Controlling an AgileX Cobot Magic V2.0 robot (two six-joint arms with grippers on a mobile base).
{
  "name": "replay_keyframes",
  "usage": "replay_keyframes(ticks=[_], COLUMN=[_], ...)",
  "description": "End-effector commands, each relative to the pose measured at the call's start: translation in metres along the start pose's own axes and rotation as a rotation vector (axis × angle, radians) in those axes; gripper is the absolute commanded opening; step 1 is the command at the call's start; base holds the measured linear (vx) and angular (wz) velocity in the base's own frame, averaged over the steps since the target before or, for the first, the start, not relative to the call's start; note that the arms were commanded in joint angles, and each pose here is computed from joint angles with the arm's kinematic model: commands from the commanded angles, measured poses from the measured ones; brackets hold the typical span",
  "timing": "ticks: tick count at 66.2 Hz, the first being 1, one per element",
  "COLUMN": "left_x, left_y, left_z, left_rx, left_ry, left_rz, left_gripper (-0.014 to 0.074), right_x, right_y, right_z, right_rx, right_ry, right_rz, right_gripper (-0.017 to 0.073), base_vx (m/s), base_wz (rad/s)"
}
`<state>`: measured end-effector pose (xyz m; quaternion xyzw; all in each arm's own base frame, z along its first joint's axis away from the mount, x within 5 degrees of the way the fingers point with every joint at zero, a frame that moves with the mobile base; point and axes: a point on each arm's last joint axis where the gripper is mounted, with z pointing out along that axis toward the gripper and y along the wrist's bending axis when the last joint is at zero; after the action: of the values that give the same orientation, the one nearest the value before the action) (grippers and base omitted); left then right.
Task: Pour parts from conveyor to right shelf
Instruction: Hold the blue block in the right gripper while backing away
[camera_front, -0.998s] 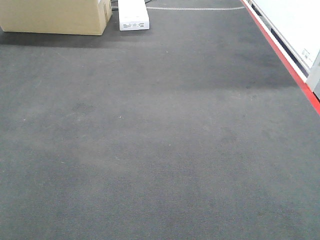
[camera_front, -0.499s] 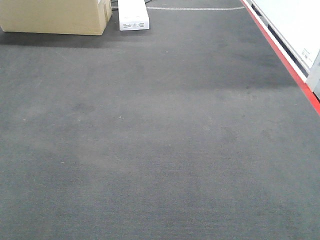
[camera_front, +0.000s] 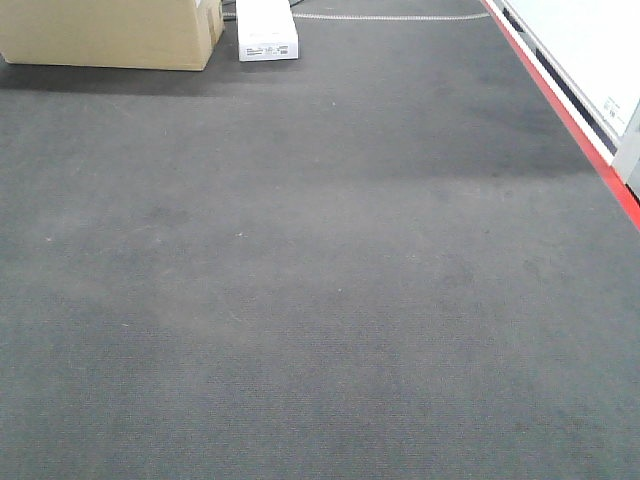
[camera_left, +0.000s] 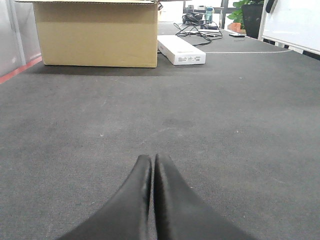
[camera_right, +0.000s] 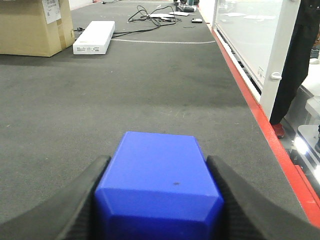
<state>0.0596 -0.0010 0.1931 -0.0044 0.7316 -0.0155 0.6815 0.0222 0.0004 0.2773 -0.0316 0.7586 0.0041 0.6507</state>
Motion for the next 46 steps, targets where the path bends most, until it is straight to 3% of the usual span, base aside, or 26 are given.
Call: replay_keyframes(ticks=[1,46], left_x=[-0.0128,-0.0128], left_y=[-0.0009,-0.0009], left_z=[0.0001,0.0001], left_rx=[0.011,0.011], left_ry=[-0.081,-0.081], left_rz=[-0.016,-0.016], left_gripper=[-0.0006,-0.0006], right_x=[-0.0156,-0.0148], right_y=[-0.0007,-0.0006], right_z=[-0.0014,-0.0014], right_rx=[0.005,0.005], right_ry=[-0.091,-0.083], right_rz=[-0.003,-0.003], right_gripper=[-0.0004,-0.0004], base_vx=[0.0,-0.05], base_wz=[0.0,0.02])
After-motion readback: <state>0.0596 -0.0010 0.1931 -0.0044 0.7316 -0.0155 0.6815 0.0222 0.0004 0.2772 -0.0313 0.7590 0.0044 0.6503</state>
